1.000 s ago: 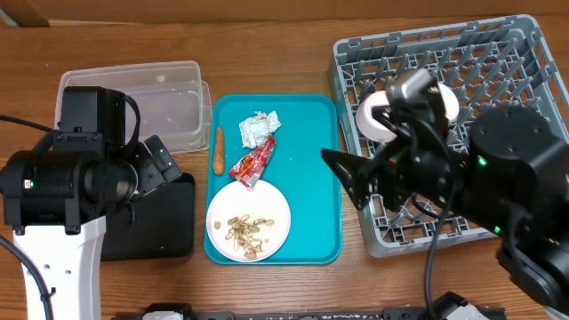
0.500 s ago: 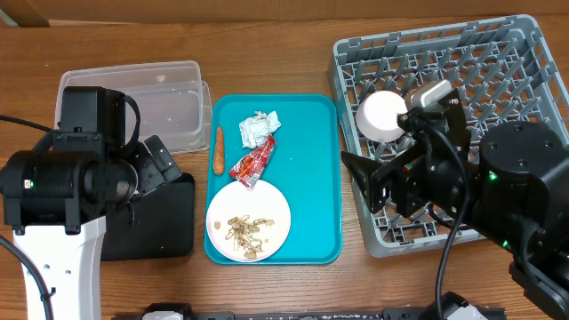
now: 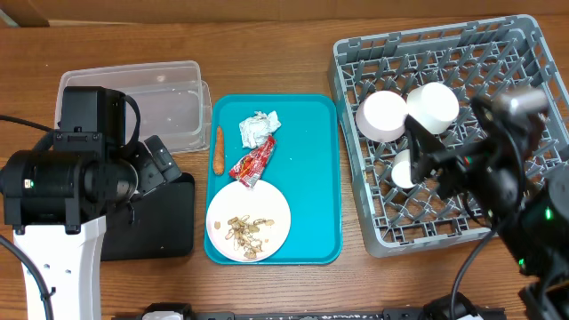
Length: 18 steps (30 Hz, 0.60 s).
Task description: Sort waste into correct bins and load items into the dishwasher
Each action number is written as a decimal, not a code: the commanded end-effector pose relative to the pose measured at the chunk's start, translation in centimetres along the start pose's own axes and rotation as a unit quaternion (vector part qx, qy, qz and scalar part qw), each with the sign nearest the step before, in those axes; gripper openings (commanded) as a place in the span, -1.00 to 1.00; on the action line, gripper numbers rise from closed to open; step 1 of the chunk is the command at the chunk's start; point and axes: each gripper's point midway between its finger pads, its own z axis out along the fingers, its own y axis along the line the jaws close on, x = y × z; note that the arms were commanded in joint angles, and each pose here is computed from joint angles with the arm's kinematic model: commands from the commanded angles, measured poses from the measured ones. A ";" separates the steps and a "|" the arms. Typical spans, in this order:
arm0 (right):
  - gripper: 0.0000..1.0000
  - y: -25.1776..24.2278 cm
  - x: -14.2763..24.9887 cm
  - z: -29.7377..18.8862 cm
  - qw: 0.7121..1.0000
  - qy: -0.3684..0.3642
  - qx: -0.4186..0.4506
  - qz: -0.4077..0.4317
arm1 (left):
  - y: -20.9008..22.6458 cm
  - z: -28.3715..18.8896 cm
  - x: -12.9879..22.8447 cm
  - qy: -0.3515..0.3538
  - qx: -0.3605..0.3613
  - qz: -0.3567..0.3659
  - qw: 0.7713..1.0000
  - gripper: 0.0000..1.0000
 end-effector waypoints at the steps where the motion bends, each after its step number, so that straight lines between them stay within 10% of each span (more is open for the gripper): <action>1: 1.00 -1.6 2.3 -0.9 1.000 -0.015 0.026 0.001 | 0.2 -0.2 -0.3 -0.006 -0.003 -0.006 1.000 1.00; 18: 1.00 -5.3 16.0 -1.7 0.996 -0.065 0.066 0.013 | 0.2 -0.2 -0.3 -0.006 -0.003 -0.005 1.000 0.99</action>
